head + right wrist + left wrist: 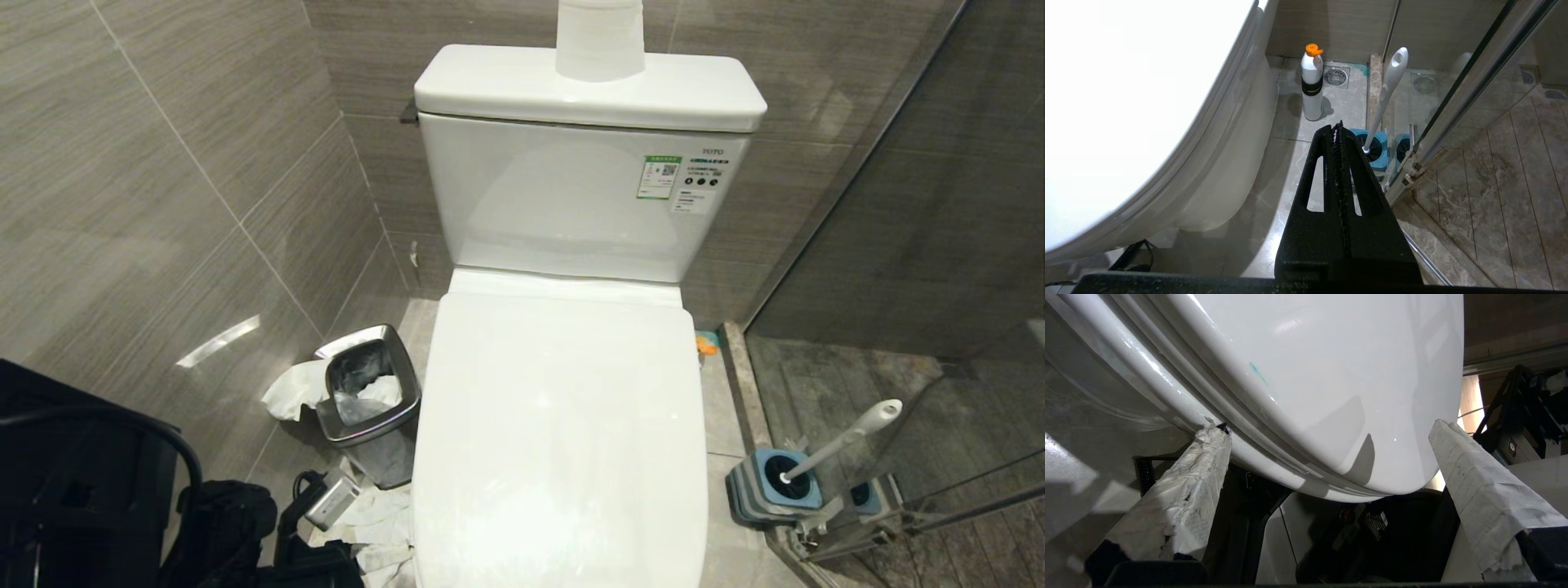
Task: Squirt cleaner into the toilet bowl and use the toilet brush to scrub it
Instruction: Use the left hand to lift the toilet lid slightly
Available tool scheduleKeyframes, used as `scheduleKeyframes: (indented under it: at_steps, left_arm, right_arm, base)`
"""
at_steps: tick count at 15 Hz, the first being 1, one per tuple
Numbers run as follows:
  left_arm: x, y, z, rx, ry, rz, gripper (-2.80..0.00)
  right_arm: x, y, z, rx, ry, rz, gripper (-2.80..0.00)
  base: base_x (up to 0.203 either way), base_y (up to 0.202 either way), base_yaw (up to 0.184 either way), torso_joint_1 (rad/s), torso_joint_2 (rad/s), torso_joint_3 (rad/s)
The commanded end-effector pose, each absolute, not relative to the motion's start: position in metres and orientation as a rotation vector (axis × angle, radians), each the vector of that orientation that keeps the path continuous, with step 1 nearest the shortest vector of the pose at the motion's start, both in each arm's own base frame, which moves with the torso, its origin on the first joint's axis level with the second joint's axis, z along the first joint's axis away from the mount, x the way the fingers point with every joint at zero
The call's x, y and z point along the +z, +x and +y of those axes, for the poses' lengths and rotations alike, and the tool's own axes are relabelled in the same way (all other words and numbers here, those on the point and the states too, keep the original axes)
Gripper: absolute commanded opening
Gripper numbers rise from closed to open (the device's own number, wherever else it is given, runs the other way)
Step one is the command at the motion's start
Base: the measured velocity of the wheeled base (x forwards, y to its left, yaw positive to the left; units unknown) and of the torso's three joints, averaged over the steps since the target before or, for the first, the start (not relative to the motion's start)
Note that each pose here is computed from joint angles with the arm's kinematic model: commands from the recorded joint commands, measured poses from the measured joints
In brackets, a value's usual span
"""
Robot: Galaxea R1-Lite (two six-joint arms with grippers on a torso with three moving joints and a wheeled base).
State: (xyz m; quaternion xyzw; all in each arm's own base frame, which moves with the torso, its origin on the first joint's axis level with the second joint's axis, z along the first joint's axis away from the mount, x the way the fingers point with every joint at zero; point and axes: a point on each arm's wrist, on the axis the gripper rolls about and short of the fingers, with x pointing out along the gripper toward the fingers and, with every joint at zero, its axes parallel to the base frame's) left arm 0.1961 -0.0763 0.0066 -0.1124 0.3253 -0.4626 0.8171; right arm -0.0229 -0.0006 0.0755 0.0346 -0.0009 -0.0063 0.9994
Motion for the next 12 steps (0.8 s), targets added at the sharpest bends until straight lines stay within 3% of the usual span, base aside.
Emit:
scheduleKeyframes:
  at_steps: [1,12]
  left_arm:
    - [0.004,0.195,-0.079,-1.009,-0.233,0.7,0.0]
    - [0.02,0.18,-0.089,-1.1,-0.195,0.71,0.0]
  right_arm:
    - [0.076,-0.023,-0.001,-0.012,0.069,-0.002,-2.8]
    - [0.075,-0.023,-0.001,-0.012,0.069,0.0,-2.8]
  base:
    - [0.0,0.0,0.0,0.0,0.0,0.0]
    - [0.0,0.0,0.0,0.0,0.0,0.0]
